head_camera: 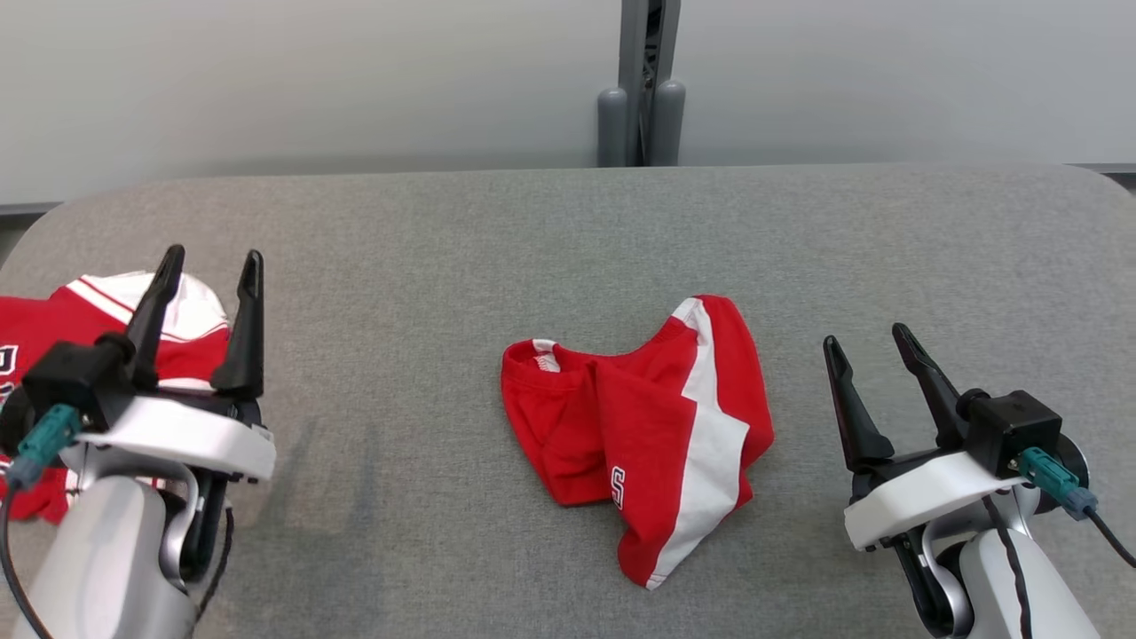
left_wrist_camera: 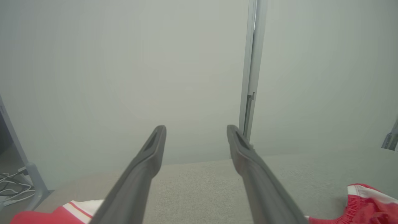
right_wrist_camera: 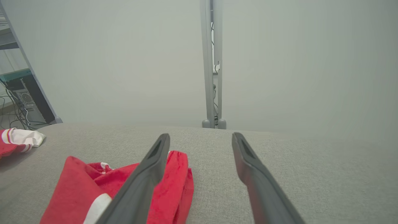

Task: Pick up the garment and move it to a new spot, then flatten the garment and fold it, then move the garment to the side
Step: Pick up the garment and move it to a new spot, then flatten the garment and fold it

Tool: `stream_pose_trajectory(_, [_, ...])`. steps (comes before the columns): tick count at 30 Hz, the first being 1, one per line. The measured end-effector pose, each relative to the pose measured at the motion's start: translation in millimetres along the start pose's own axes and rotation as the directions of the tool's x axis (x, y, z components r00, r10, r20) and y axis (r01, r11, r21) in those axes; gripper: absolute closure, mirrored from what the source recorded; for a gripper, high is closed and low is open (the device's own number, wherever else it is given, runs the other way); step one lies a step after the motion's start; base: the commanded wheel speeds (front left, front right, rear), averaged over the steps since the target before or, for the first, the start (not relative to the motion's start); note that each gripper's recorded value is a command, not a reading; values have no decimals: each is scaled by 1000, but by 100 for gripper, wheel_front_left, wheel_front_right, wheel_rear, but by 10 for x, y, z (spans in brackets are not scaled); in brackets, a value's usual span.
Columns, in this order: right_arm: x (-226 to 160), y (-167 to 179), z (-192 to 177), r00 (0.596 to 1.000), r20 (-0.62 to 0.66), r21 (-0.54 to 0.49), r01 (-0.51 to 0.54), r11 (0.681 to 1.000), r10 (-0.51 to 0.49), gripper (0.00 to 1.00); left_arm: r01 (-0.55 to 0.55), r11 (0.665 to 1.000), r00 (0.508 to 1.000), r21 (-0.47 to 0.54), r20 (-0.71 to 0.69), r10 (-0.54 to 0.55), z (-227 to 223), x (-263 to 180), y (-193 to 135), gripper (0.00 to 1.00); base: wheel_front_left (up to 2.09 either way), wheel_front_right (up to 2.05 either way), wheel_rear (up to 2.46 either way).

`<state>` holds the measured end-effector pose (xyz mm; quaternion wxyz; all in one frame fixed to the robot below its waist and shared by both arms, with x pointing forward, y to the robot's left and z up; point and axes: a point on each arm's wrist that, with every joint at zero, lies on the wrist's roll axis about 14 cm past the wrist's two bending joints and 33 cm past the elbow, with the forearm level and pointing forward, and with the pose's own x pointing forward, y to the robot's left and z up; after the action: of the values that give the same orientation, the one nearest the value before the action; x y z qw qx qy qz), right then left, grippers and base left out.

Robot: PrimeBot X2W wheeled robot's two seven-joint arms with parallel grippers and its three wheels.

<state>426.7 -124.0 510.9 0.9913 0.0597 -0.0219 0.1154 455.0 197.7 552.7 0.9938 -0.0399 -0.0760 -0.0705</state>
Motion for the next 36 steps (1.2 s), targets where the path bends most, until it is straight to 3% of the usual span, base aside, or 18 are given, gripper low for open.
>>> stream_pose_trajectory(11, [-136,-180,13,998,8,10,65,998,-65,0,-8,999,999,-42,34,9,-14,-290,-225,0,0,0,0])
stream_pose_trajectory(36, [-218,-293,-103,994,-23,18,106,994,-106,0,-76,994,997,-76,-23,75,-267,-569,-330,0,0,0,0])
